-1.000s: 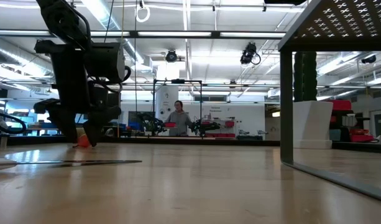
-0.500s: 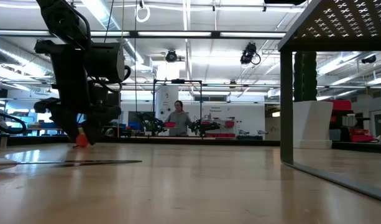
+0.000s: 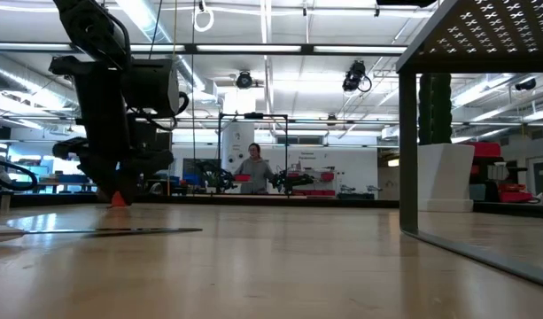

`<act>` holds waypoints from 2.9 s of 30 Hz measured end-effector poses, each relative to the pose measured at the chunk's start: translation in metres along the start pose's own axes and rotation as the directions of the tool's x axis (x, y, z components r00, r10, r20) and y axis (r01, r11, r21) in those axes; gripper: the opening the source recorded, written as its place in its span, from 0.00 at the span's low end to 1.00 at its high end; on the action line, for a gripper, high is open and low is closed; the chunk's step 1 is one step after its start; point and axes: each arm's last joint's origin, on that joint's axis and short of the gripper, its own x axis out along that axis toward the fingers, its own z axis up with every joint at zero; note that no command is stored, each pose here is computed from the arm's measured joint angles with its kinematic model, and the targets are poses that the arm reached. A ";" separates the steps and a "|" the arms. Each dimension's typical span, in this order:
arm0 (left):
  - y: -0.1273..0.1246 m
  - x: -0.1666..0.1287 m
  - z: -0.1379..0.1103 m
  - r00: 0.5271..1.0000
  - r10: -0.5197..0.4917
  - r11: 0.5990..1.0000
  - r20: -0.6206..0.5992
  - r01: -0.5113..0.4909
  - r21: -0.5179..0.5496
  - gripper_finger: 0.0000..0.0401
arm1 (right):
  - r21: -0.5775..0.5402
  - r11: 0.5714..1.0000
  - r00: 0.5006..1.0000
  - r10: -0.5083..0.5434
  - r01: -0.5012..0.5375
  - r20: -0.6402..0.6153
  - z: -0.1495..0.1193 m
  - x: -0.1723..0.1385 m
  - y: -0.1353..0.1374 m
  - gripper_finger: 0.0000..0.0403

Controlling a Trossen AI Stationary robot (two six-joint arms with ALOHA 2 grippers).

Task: Pick & Place Fruit
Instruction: Put the yellow pear into the blue strainer bowl on the shelf

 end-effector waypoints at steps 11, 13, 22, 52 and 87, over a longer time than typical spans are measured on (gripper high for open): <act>-0.059 -0.073 0.034 0.886 -0.375 0.923 0.272 0.330 0.197 0.31 | -0.047 0.999 1.000 0.002 -0.002 -0.004 0.000 0.000 0.000 0.68; -0.070 -0.095 0.038 0.825 -0.469 0.880 0.316 0.407 0.246 0.32 | -0.048 0.999 1.000 0.002 -0.002 -0.006 -0.001 0.000 0.000 0.68; -0.104 -0.184 0.014 0.401 -0.809 0.572 0.430 0.367 0.734 0.32 | -0.028 1.000 1.000 -0.002 0.003 0.027 0.003 0.000 0.000 0.68; -0.147 -0.186 -0.021 0.136 -0.847 0.378 0.514 -0.526 0.762 0.32 | 0.071 0.982 0.962 0.154 -0.174 0.224 0.018 0.041 0.016 0.68; -0.146 -0.185 -0.021 0.179 -0.812 0.344 0.556 -0.622 0.703 0.32 | 0.139 0.989 0.965 0.005 -0.043 0.262 0.017 0.072 0.007 0.68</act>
